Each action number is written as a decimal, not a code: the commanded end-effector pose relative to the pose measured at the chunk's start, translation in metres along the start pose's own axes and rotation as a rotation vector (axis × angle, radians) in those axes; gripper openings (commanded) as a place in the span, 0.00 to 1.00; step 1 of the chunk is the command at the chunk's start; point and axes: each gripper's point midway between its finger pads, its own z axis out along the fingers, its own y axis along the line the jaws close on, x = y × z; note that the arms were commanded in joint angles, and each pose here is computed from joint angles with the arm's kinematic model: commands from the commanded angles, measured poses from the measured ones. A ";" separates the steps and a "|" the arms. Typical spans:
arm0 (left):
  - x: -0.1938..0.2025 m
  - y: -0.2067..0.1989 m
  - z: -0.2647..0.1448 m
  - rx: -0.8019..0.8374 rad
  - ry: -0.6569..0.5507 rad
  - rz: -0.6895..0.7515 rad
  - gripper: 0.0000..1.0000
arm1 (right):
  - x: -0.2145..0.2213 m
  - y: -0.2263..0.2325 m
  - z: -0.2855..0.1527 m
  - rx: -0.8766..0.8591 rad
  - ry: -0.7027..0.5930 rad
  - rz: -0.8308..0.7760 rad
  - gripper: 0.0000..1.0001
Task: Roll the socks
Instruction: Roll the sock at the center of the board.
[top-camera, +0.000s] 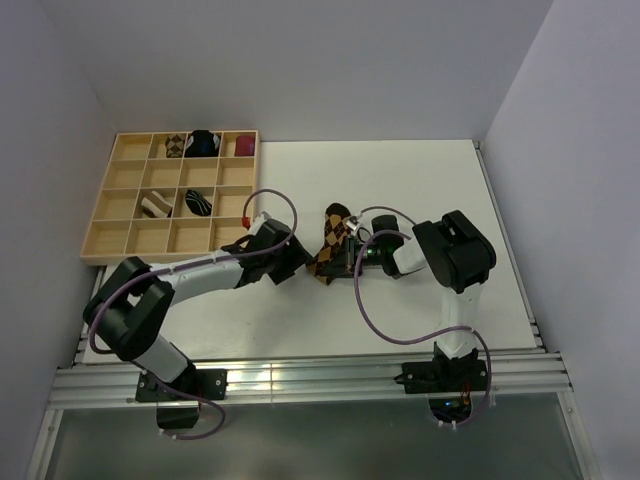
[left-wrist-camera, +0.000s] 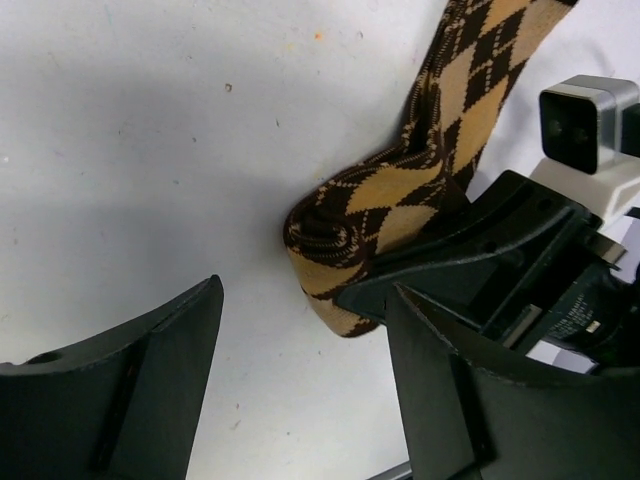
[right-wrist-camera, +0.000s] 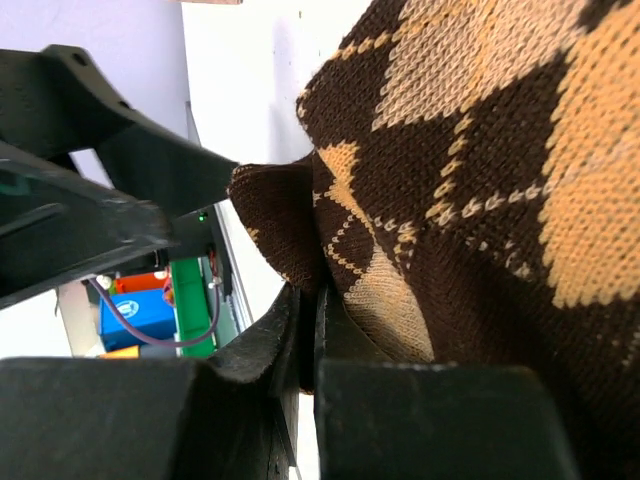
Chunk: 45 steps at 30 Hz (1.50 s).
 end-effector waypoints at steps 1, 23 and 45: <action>0.001 -0.012 0.007 0.051 -0.007 -0.005 0.72 | 0.013 -0.026 0.001 0.078 0.026 0.089 0.00; 0.028 0.033 0.055 -0.172 0.086 0.066 0.36 | 0.007 -0.029 0.000 0.110 0.019 0.087 0.00; 0.003 0.029 0.026 -0.427 0.124 0.331 0.00 | -0.013 0.068 -0.037 0.583 -0.449 -0.890 0.54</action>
